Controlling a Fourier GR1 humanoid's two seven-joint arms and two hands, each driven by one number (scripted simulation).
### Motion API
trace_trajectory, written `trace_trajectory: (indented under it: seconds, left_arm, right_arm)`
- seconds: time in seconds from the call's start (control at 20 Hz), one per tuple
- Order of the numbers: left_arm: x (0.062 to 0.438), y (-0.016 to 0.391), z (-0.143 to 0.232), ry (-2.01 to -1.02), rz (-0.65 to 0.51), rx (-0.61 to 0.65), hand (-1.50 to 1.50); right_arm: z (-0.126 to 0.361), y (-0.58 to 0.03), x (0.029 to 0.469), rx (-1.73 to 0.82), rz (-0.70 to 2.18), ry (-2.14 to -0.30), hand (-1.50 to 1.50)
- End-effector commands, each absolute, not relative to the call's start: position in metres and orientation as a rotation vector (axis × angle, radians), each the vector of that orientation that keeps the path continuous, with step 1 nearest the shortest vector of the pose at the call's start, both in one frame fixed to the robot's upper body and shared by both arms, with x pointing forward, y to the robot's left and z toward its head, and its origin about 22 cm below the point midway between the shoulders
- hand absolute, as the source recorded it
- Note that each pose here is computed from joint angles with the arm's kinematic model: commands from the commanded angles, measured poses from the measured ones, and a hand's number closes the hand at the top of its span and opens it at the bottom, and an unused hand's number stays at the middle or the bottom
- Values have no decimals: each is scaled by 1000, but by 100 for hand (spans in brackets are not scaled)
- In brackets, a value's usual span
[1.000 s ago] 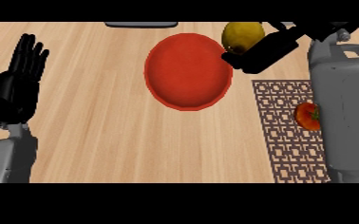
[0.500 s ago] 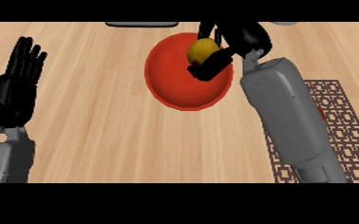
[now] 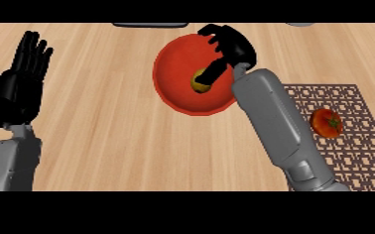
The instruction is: Pick the lemon from the placemat and place it in the bowl
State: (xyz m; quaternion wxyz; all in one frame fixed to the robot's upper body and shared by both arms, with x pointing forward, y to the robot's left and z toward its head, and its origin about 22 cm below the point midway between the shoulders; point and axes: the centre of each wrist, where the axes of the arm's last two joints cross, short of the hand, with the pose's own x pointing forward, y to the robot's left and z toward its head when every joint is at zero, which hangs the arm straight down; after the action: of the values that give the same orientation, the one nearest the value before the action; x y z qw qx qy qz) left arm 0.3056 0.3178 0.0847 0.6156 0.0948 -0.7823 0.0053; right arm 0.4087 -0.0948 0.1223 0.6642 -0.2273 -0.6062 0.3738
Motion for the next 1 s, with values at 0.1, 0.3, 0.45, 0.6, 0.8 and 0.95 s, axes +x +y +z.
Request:
trace_trajectory:
  seconds: [0.1, 0.3, 0.45, 0.6, 0.8, 0.95]
  left_arm:
    - [301, 323, 84, -1795, 11, 197, 0]
    - [305, 329, 80, -1782, 20, 228, 0]
    - [294, 305, 73, -1785, 16, 214, 0]
    - [294, 321, 84, -1792, 33, 244, 0]
    - [299, 325, 77, -1779, 27, 243, 0]
    - [297, 339, 88, -1783, 40, 240, 0]
  right_arm:
    - [92, -110, 412, -398, 595, -1519, -150]
    - [118, -117, 423, -469, 399, -1661, -150]
    - [119, -150, 434, -504, 285, -1661, -150]
    - [94, -189, 424, -537, 185, -1652, -150]
    - [118, -252, 428, -505, 82, -1628, -150]
    - [108, -307, 412, -489, 88, -1663, -150]
